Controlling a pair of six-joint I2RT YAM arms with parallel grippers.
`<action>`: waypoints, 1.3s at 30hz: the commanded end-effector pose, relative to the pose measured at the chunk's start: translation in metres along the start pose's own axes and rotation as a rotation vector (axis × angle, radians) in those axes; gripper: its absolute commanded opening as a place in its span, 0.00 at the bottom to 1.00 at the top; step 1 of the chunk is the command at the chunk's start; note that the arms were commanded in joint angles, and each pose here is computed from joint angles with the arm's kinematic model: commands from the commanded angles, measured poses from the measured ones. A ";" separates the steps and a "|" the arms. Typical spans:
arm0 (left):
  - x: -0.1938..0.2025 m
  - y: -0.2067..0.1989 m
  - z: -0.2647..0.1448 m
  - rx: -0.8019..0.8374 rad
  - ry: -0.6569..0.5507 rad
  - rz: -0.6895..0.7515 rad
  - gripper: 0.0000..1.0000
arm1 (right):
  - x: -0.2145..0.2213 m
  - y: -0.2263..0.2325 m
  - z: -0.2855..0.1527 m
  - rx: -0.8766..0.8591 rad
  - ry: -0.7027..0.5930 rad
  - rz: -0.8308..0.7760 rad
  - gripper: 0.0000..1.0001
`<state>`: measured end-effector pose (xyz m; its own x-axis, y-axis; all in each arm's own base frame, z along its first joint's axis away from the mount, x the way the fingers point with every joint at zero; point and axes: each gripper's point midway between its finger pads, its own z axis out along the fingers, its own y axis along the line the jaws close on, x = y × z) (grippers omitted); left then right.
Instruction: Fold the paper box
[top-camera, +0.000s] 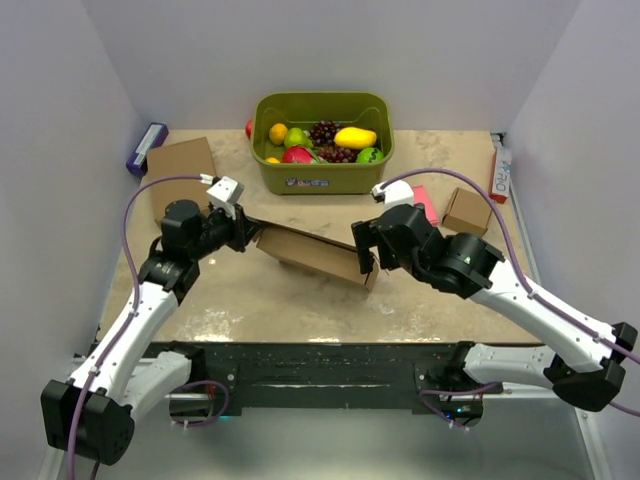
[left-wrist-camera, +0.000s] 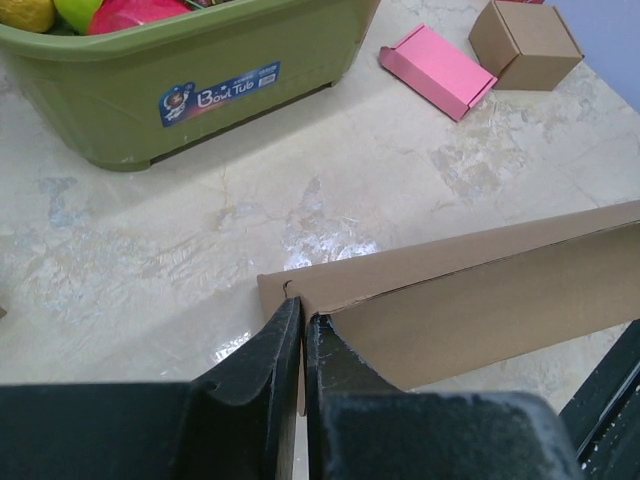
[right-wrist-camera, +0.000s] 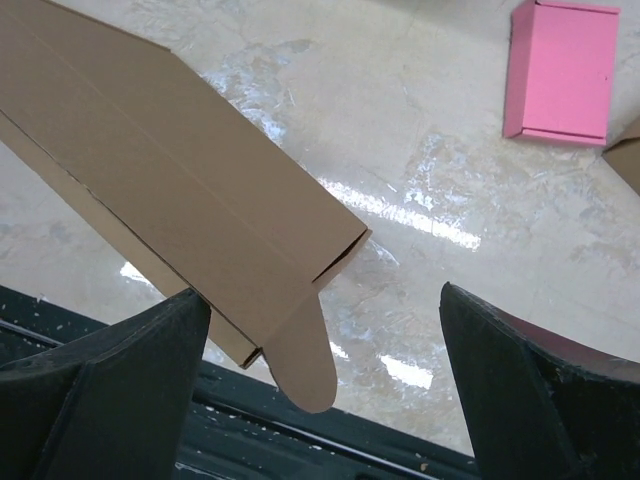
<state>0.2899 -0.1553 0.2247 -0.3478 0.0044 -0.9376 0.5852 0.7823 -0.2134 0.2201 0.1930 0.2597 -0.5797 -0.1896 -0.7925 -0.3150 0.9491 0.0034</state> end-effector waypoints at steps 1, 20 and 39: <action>-0.030 -0.005 -0.002 0.009 -0.051 0.006 0.02 | 0.003 -0.009 -0.005 0.031 -0.012 0.064 0.97; -0.035 -0.007 0.007 0.021 -0.042 -0.079 0.03 | 0.021 0.001 0.012 0.016 0.031 0.083 0.32; -0.030 0.010 -0.004 -0.093 -0.011 -0.050 0.77 | 0.016 0.012 0.034 -0.027 0.055 -0.020 0.09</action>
<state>0.3022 -0.1558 0.2345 -0.4107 -0.0519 -0.9103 0.5249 0.8029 -0.2825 0.2290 0.2015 0.2203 -0.6207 -0.2317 -0.7490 -0.3253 0.9453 -0.0230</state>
